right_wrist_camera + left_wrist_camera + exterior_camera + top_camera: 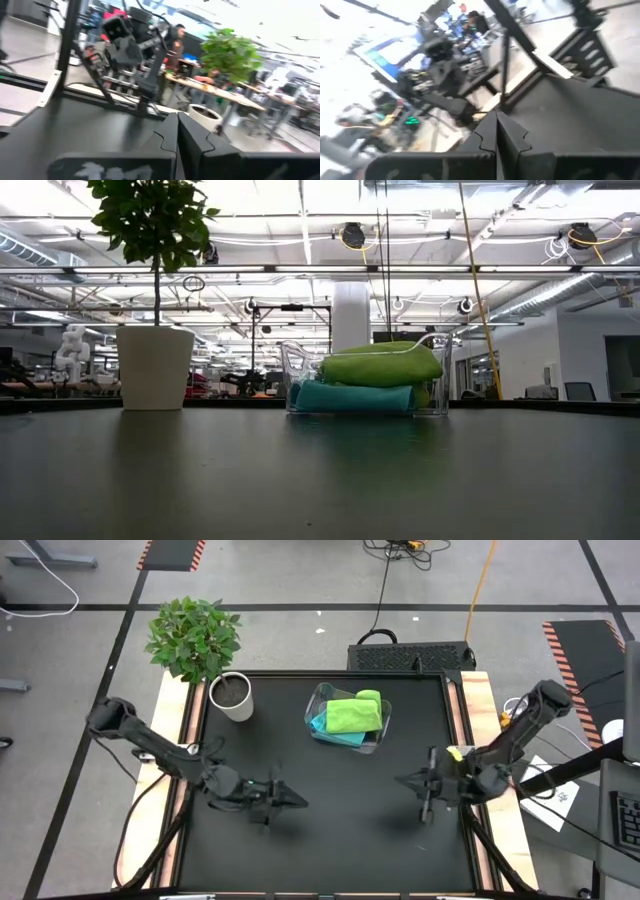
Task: Fold microfiber towels
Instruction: Return to Home Position
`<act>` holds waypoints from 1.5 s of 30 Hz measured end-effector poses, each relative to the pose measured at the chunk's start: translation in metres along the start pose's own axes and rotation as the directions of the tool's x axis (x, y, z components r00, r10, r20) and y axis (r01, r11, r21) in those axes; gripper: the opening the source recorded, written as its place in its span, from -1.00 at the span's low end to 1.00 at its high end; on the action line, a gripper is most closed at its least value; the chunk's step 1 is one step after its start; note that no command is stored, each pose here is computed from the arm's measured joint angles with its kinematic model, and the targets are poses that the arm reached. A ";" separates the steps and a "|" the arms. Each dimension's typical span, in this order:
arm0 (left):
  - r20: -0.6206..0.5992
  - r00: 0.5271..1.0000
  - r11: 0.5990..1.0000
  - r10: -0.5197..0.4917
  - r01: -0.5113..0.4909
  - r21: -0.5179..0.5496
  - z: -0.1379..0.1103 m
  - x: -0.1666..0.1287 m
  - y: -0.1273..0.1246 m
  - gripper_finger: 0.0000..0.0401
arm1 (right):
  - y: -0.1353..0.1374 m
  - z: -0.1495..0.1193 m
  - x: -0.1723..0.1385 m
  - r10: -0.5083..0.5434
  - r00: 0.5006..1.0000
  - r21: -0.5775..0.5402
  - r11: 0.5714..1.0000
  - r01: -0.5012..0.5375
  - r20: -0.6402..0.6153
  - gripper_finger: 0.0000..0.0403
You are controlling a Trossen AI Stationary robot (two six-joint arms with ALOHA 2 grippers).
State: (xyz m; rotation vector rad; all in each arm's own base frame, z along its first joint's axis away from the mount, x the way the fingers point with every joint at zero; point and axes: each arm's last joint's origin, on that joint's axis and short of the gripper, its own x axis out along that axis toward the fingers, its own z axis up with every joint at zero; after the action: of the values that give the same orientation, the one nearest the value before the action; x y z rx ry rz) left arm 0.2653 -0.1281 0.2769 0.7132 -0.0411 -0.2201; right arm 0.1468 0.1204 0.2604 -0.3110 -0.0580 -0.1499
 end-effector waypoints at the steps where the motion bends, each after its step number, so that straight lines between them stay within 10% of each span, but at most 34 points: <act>1: -0.006 1.000 1.000 0.026 -0.026 0.016 0.003 -0.003 0.002 -0.98 | -0.001 0.003 -0.005 -0.018 1.000 -0.004 1.000 0.018 -0.005 -1.00; 15: -0.104 0.966 0.971 0.236 -0.239 -0.013 0.038 -0.063 0.028 -0.98 | -0.008 0.015 -0.061 -0.070 0.996 -0.033 0.997 0.068 -0.061 -1.00; 26: 0.010 0.999 0.996 0.035 -0.034 -0.083 0.037 -0.069 0.029 -0.97 | -0.034 -0.039 -0.077 0.110 0.989 0.007 0.994 -0.111 0.101 -1.00; 45: -0.186 0.979 0.966 0.081 -0.123 -0.226 -0.013 -0.064 0.073 -0.96 | -0.060 -0.078 -0.074 -0.010 0.995 0.200 0.980 -0.011 0.104 -1.00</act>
State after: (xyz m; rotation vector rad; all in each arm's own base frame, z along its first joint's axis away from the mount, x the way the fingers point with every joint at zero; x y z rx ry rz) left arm 0.2180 -0.0522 0.3176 0.4887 0.1152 -0.0606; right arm 0.0675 0.0504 0.1984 -0.1173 -0.1759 -0.1255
